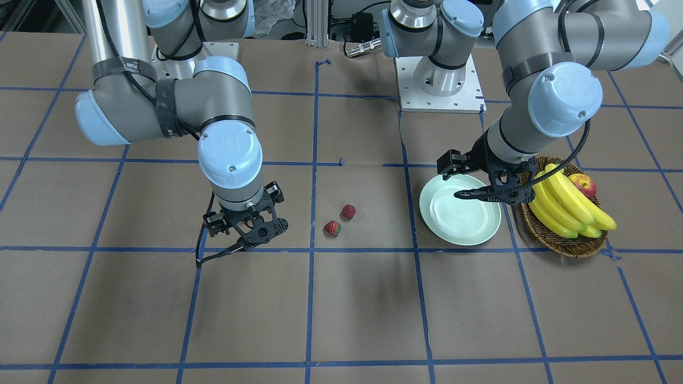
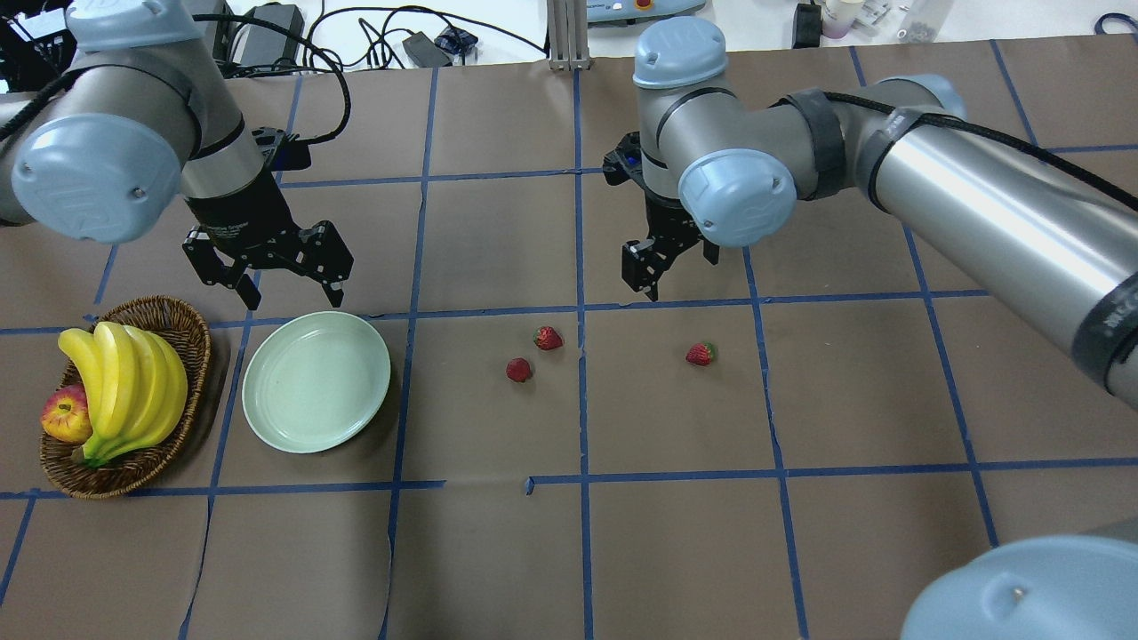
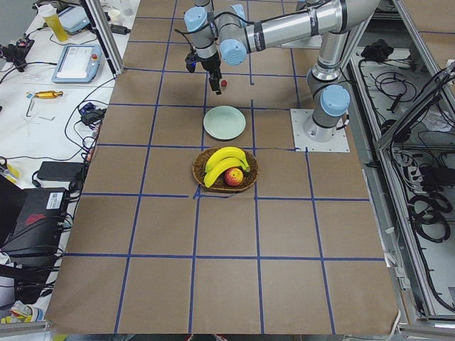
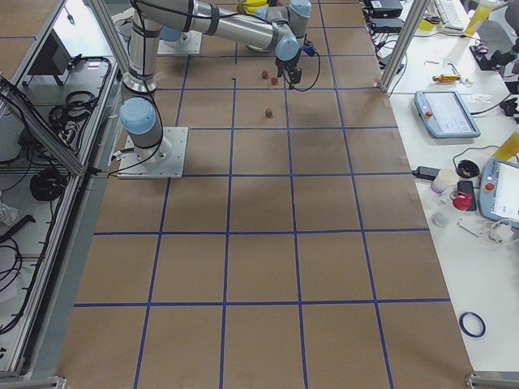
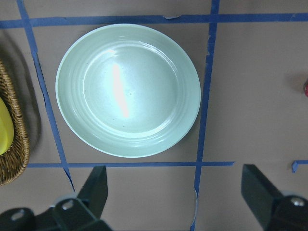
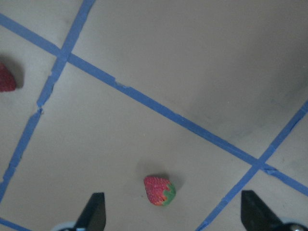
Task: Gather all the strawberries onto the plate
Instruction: 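Move the right gripper to the last strawberry and grasp it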
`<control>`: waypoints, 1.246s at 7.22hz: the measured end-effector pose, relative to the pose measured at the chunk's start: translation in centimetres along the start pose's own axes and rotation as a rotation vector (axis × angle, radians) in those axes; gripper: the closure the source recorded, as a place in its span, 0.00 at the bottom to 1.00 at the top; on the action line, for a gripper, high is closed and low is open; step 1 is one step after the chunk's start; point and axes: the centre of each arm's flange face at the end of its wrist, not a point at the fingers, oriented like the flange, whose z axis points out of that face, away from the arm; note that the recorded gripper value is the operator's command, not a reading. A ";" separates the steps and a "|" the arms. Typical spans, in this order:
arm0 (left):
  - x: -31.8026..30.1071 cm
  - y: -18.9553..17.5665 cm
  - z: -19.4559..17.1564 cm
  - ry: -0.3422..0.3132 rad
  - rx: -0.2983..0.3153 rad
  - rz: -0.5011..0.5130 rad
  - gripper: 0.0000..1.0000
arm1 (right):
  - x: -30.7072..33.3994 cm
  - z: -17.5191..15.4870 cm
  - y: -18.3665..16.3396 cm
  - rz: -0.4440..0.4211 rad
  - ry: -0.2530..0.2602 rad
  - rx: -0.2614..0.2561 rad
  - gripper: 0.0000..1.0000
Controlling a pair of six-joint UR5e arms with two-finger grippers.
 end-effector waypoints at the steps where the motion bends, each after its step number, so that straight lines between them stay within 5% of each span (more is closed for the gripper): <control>1: 0.0 0.0 0.1 0.001 -0.003 0.000 0.00 | 0.4 1.8 0.9 -0.016 -0.016 -0.030 0.00; 3: 0.1 0.0 0.6 0.005 -0.011 -0.001 0.00 | -0.1 6.0 2.4 -0.025 -0.035 -0.049 0.00; 4: 0.1 0.0 0.8 0.005 -0.013 -0.001 0.00 | -0.4 7.6 2.8 -0.025 -0.035 -0.041 0.09; 6: 0.1 0.1 0.9 0.005 -0.015 -0.001 0.00 | -0.7 9.4 3.2 -0.027 -0.037 -0.044 0.55; 7: 0.1 0.1 1.0 0.005 -0.016 -0.001 0.00 | -0.8 10.0 3.2 -0.030 -0.038 -0.047 0.93; 9: 0.1 0.1 1.1 0.004 -0.018 -0.001 0.00 | -0.8 10.2 3.2 -0.037 -0.029 -0.043 1.00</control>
